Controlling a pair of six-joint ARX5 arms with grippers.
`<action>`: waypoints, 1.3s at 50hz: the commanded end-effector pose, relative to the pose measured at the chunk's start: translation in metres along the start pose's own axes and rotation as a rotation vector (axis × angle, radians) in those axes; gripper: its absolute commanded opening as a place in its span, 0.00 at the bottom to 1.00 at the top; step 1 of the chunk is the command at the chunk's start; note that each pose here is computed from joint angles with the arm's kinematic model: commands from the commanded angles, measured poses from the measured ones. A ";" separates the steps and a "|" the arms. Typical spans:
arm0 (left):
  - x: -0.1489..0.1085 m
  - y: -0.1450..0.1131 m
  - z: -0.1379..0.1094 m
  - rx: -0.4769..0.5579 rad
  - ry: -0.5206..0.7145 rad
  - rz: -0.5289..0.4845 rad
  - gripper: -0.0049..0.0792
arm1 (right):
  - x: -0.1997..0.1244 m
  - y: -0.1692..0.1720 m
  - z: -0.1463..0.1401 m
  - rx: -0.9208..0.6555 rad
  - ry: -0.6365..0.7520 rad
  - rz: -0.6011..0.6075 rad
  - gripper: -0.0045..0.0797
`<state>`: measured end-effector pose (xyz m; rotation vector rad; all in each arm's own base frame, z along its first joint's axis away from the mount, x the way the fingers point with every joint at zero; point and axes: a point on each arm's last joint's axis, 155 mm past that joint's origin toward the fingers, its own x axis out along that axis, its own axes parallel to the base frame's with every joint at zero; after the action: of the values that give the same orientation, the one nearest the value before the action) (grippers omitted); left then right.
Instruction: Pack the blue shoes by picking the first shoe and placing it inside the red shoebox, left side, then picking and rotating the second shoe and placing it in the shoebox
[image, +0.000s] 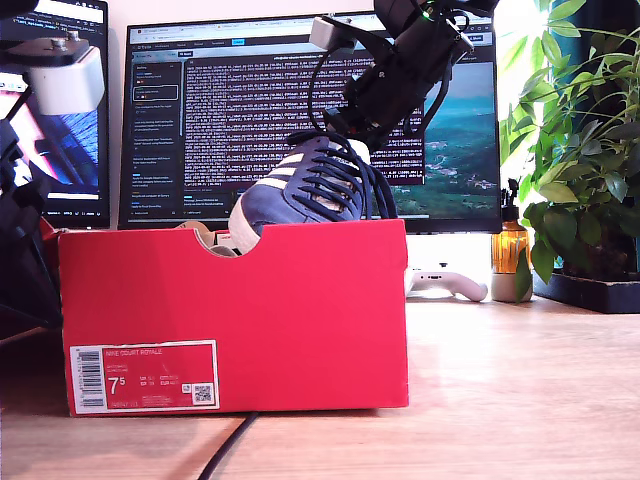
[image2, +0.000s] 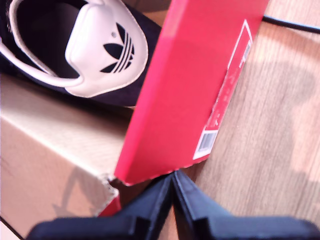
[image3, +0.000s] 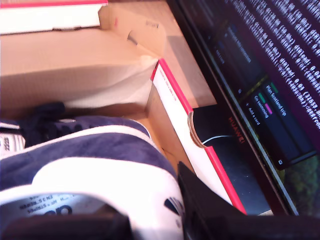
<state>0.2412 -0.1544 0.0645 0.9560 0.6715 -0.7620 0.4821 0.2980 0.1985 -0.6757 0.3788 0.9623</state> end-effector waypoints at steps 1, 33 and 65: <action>-0.001 0.002 0.007 -0.007 -0.020 0.001 0.04 | -0.002 -0.001 0.007 -0.031 -0.005 -0.006 0.04; -0.001 0.002 0.007 -0.008 -0.021 -0.001 0.04 | 0.036 0.025 -0.047 -0.152 0.251 -0.014 0.04; -0.001 -0.001 0.009 -0.007 -0.031 -0.013 0.04 | 0.048 0.037 -0.048 -0.169 0.351 -0.100 0.41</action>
<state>0.2394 -0.1569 0.0641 0.9481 0.6702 -0.7784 0.4781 0.2975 0.1329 -1.0117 0.5663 0.7623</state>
